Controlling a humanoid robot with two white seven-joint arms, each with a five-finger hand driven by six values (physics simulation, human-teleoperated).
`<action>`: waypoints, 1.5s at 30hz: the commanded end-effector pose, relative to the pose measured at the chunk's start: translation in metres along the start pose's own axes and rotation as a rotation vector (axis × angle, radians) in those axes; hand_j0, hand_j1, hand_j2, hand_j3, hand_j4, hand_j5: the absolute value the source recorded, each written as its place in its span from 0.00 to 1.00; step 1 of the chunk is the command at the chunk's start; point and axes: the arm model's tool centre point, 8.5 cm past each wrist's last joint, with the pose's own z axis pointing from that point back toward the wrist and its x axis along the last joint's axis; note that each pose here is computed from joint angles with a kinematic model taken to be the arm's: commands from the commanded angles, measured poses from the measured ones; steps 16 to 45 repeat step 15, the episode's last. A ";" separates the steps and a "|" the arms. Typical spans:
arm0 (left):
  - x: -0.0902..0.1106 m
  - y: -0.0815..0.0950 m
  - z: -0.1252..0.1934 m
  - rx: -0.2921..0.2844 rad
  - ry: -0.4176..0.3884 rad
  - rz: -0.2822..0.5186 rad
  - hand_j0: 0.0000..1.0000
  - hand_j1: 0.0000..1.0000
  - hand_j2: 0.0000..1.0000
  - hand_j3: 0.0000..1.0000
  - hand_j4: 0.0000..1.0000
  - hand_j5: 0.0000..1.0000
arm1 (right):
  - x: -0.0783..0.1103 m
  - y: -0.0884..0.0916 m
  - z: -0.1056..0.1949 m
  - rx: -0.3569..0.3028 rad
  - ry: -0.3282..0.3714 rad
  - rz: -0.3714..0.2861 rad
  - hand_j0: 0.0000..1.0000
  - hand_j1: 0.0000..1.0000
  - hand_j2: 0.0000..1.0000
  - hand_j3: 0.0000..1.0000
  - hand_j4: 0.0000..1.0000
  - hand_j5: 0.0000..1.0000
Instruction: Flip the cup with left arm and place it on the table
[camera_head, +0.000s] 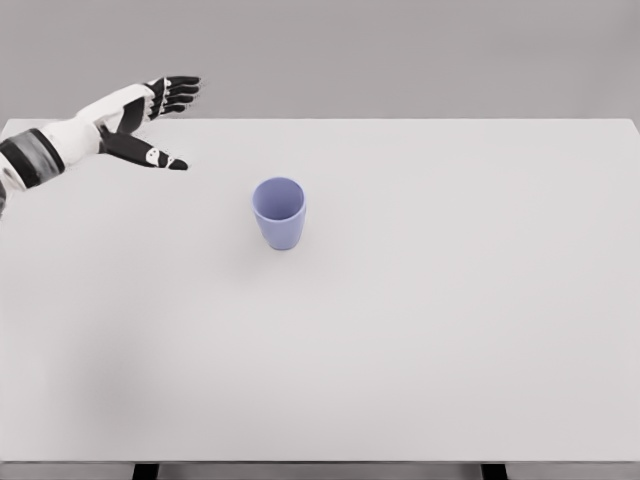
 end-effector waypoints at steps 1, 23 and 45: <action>-0.013 0.009 0.019 -0.036 0.072 -0.256 1.00 1.00 1.00 1.00 1.00 1.00 | 0.000 0.000 0.000 0.000 0.000 0.000 1.00 1.00 1.00 1.00 1.00 1.00; -0.012 0.002 0.030 -0.128 0.035 -0.488 1.00 1.00 1.00 1.00 1.00 1.00 | 0.000 0.000 0.000 0.000 0.000 0.000 1.00 1.00 1.00 1.00 1.00 1.00; -0.012 0.002 0.030 -0.128 0.035 -0.488 1.00 1.00 1.00 1.00 1.00 1.00 | 0.000 0.000 0.000 0.000 0.000 0.000 1.00 1.00 1.00 1.00 1.00 1.00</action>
